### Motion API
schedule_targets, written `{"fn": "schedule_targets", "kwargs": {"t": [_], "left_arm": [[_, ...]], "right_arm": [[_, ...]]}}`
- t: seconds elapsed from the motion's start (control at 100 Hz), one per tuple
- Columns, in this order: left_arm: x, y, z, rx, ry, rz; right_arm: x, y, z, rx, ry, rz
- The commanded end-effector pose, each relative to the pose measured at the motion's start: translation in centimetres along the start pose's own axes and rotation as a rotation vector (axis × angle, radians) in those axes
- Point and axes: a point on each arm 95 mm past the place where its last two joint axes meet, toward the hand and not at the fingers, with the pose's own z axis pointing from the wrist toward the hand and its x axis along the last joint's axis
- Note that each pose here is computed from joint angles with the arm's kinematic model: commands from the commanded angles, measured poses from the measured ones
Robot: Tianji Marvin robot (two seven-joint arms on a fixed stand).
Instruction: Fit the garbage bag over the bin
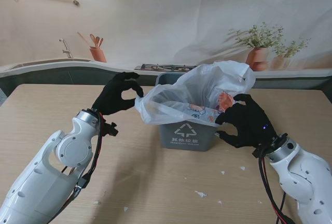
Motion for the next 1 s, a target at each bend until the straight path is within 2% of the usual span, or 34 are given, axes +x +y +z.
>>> {"fn": "schedule_targets", "kwargs": {"t": [0.0, 0.37, 0.99], "left_arm": [[-0.3, 0.3, -0.2, -0.007, -0.012, -0.003], [-0.8, 0.8, -0.9, 0.002, -0.026, 0.009], [-2.3, 1.9, -1.6, 0.023, -0.090, 0.001]], "right_arm": [[0.0, -0.6, -0.6, 0.027, -0.016, 0.008], [0.0, -1.0, -1.0, 0.036, -0.033, 0.031], [-0.3, -1.7, -1.3, 0.044, -0.059, 0.060]]}}
